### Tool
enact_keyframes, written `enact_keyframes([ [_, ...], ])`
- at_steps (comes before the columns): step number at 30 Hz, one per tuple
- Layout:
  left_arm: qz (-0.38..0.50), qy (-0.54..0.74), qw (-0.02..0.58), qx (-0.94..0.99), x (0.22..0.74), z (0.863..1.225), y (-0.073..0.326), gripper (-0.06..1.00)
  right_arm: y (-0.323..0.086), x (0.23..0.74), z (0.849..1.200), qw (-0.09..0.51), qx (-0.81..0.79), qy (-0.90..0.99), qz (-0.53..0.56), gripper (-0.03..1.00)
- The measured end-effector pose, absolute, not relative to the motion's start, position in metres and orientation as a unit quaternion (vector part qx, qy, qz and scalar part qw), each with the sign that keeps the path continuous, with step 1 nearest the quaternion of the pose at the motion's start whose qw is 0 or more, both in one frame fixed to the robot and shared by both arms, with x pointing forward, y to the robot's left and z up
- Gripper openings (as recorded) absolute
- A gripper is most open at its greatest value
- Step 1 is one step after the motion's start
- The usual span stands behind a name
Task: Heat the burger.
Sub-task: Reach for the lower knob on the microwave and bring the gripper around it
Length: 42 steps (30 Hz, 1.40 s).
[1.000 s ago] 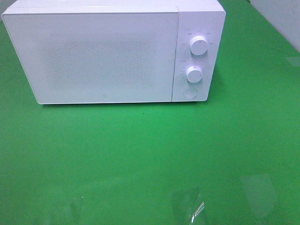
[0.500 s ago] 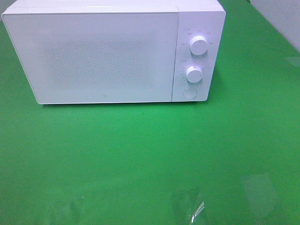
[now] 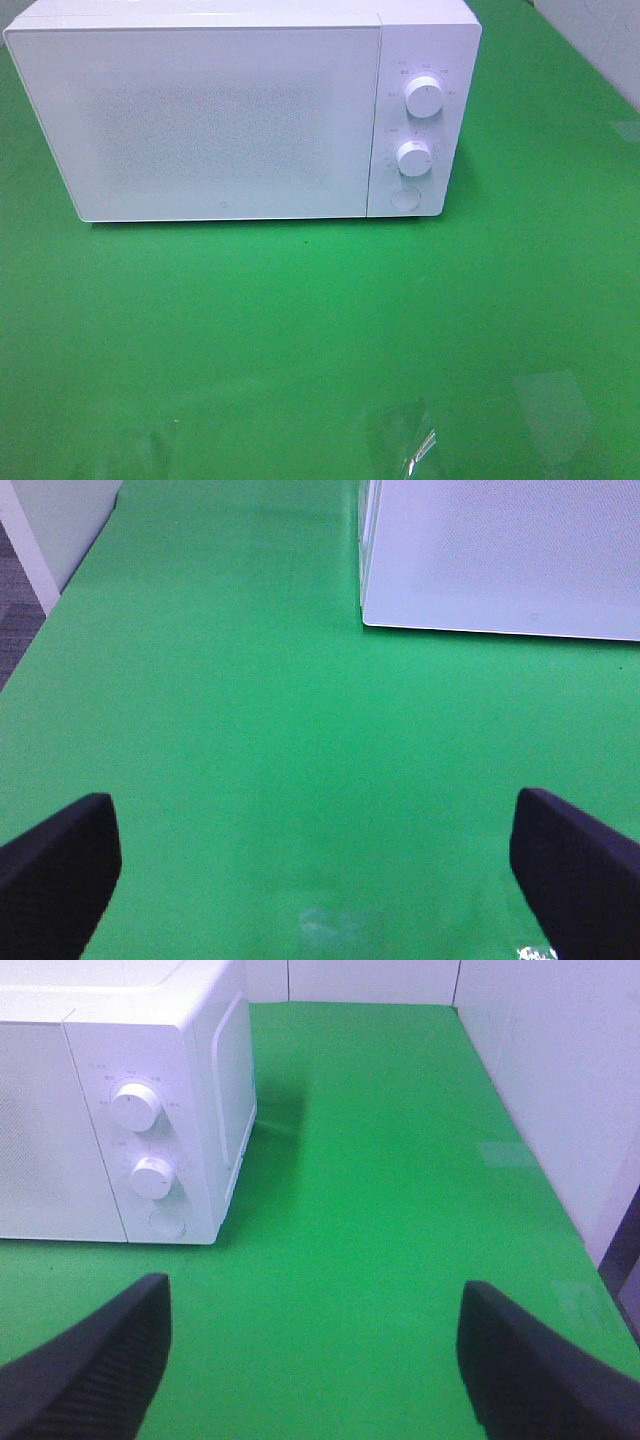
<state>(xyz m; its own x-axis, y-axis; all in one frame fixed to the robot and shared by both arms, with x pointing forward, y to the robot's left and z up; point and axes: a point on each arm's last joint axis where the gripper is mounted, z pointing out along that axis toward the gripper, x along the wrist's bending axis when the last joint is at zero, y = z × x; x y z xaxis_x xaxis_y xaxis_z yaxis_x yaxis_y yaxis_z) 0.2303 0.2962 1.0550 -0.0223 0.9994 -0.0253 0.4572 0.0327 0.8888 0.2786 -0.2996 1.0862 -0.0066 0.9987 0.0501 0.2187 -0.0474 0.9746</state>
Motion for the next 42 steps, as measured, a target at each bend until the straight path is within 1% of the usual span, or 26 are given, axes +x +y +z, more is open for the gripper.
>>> enact_keyframes([
  [9, 0.365, 0.615, 0.372, 0.592, 0.230, 1.055, 0.296, 0.98, -0.296, 0.321, 1.064, 0.425, 0.555, 0.547, 0.461, 0.76],
  [17, 0.365, 0.615, 0.372, 0.592, 0.230, 1.055, 0.296, 0.98, -0.294, 0.344, 1.054, 0.430, 0.545, 0.543, 0.472, 0.76],
  [23, 0.365, 0.615, 0.372, 0.592, 0.230, 1.055, 0.296, 0.98, -0.292, 0.362, 1.045, 0.437, 0.535, 0.531, 0.492, 0.76],
  [25, 0.365, 0.615, 0.372, 0.592, 0.230, 1.055, 0.296, 0.98, -0.290, 0.375, 1.040, 0.444, 0.522, 0.507, 0.522, 0.76],
  [30, 0.365, 0.615, 0.372, 0.592, 0.230, 1.055, 0.296, 0.98, -0.289, 0.387, 1.035, 0.448, 0.515, 0.500, 0.534, 0.76],
  [34, 0.365, 0.615, 0.372, 0.592, 0.230, 1.055, 0.296, 0.98, -0.287, 0.408, 1.017, 0.434, 0.524, 0.505, 0.530, 0.76],
  [42, 0.365, 0.615, 0.372, 0.592, 0.230, 1.055, 0.296, 0.98, -0.288, 0.427, 0.995, 0.437, 0.530, 0.497, 0.531, 0.76],
])
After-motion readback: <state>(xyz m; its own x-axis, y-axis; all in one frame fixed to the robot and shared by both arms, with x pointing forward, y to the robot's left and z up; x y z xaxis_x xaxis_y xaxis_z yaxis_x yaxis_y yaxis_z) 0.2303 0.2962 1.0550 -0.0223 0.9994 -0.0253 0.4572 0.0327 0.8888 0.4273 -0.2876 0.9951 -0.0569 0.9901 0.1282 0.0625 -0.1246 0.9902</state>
